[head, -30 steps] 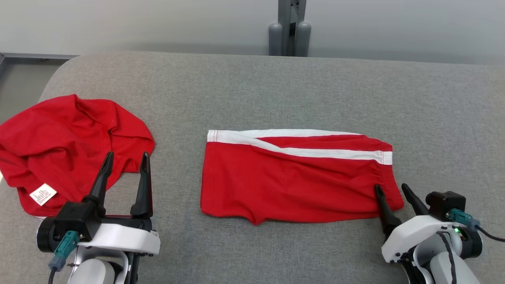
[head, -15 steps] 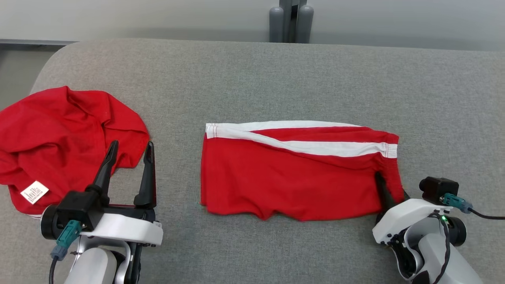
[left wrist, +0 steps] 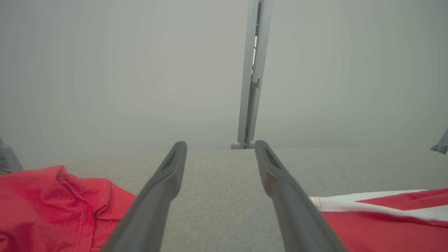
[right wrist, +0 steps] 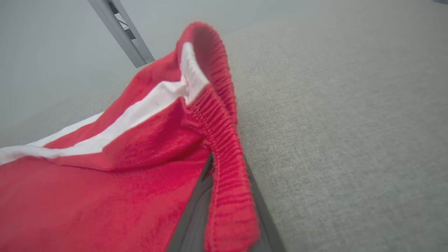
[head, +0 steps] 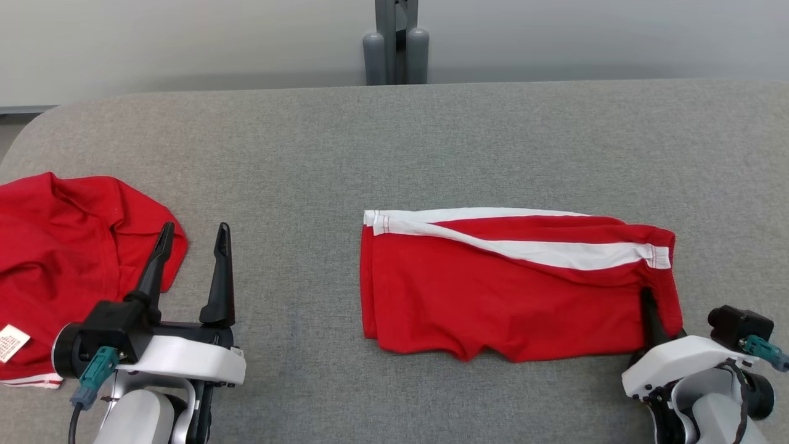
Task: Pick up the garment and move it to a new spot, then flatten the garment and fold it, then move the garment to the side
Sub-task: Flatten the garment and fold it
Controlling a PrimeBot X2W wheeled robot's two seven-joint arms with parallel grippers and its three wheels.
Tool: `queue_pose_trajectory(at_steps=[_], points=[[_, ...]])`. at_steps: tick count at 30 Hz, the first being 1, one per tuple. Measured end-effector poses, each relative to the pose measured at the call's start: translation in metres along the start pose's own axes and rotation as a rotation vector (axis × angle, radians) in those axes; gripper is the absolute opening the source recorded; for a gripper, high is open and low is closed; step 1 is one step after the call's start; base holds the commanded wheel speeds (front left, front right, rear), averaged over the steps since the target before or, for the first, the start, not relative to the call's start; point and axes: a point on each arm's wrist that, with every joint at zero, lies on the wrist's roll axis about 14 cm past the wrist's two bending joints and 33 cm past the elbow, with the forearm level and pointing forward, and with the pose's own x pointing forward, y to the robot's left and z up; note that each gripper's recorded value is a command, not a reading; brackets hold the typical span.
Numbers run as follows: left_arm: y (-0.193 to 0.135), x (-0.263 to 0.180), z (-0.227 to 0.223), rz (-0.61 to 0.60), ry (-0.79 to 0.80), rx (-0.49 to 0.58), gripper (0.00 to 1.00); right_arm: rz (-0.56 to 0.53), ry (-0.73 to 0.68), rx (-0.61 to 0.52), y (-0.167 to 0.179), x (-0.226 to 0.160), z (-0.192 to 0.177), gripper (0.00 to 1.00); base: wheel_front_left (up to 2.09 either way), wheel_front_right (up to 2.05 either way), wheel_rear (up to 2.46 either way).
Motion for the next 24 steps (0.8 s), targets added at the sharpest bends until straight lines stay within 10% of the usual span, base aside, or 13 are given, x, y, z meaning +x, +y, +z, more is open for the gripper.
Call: queue_pose_trajectory(at_steps=[5, 12, 24], points=[[-0.007, -0.001, -0.001, -0.019, 0.004, -0.005, 1.00, 0.110, -0.047, -0.001, 0.037, 0.001, 0.019, 0.00, 0.00, 0.00, 0.00], [-0.007, -0.003, -0.004, -0.021, 0.013, -0.002, 1.00, 0.547, -0.052, 0.016, 0.180, -0.018, 0.037, 0.00, 0.00, 0.00, 0.00], [0.020, -0.006, -0.010, 0.062, 0.033, 0.003, 1.00, 0.696, 0.093, -0.064, 0.230, -0.006, -0.008, 0.00, 0.00, 0.00, 0.00]])
